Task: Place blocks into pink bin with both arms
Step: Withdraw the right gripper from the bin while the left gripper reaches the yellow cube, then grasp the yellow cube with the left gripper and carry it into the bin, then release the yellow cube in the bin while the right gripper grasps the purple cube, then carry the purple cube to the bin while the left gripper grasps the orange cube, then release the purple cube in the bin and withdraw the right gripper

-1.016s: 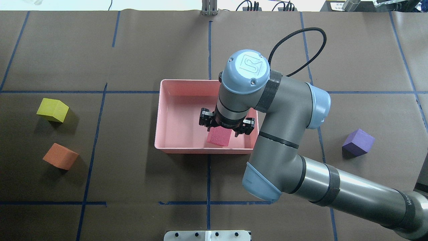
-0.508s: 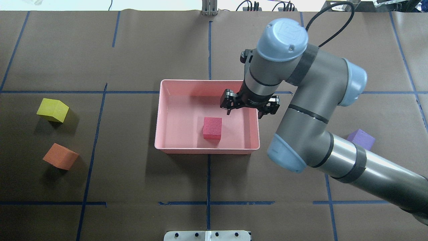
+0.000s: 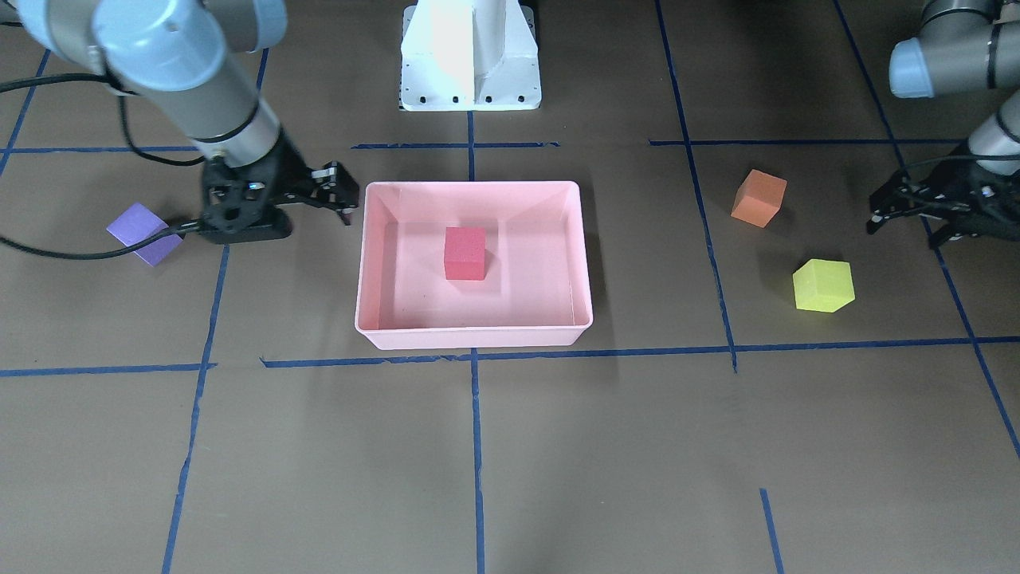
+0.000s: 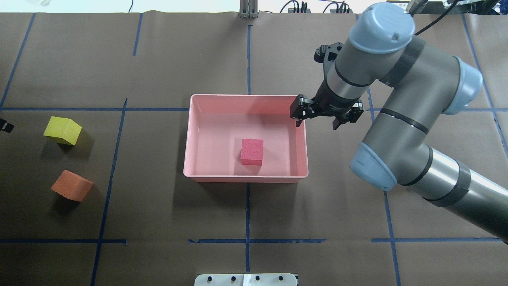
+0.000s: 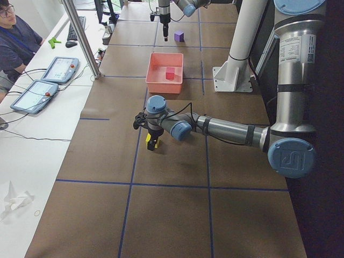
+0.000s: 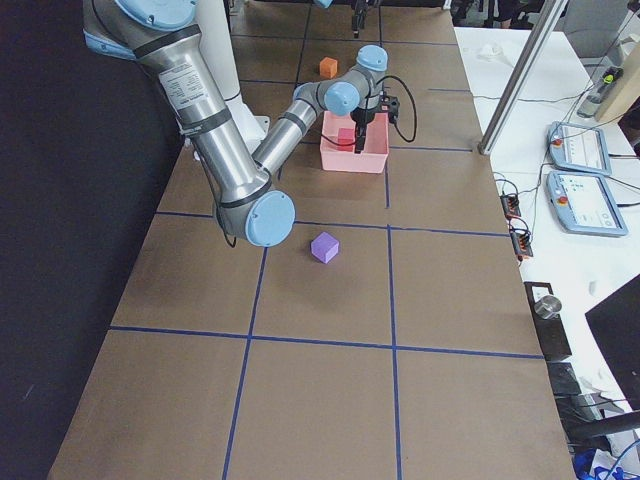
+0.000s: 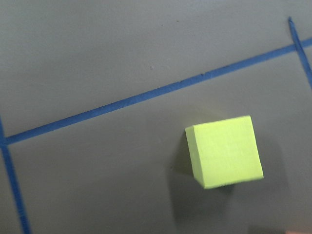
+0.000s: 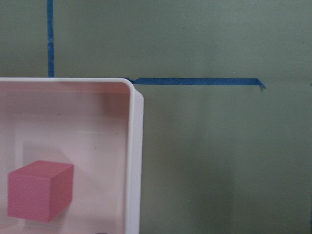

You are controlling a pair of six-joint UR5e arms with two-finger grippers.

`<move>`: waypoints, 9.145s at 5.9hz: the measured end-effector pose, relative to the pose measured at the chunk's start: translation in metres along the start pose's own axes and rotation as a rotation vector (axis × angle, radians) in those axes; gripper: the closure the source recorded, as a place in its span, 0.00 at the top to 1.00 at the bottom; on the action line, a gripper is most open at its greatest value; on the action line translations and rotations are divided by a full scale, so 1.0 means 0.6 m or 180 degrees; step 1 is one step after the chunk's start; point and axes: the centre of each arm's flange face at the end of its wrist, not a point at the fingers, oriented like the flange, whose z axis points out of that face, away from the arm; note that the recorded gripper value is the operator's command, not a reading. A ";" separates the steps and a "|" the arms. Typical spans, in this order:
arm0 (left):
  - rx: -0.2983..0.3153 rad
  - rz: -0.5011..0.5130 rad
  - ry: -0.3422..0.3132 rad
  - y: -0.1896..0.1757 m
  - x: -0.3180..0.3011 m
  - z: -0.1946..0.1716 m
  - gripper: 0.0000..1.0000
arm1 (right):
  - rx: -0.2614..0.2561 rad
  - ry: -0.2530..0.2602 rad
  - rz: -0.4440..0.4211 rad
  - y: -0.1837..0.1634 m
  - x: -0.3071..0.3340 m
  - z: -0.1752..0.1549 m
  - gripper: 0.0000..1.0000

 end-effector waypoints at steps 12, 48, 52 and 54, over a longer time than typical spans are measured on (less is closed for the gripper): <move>0.0227 -0.0376 0.0198 -0.124 0.224 0.040 0.44 | -0.0064 0.0234 -0.0798 0.048 0.348 -0.046 1.00; -0.0028 0.0806 -0.0078 0.151 0.249 0.084 1.00 | -0.0002 0.0062 0.1071 0.048 -0.274 0.076 1.00; -0.0126 0.0717 -0.0139 0.151 0.233 0.124 0.48 | -0.0004 0.0063 0.0987 0.053 -0.266 0.077 1.00; -0.0325 0.0702 0.0111 0.156 0.248 0.124 0.44 | 0.0019 0.0035 0.0789 0.063 -0.235 0.062 1.00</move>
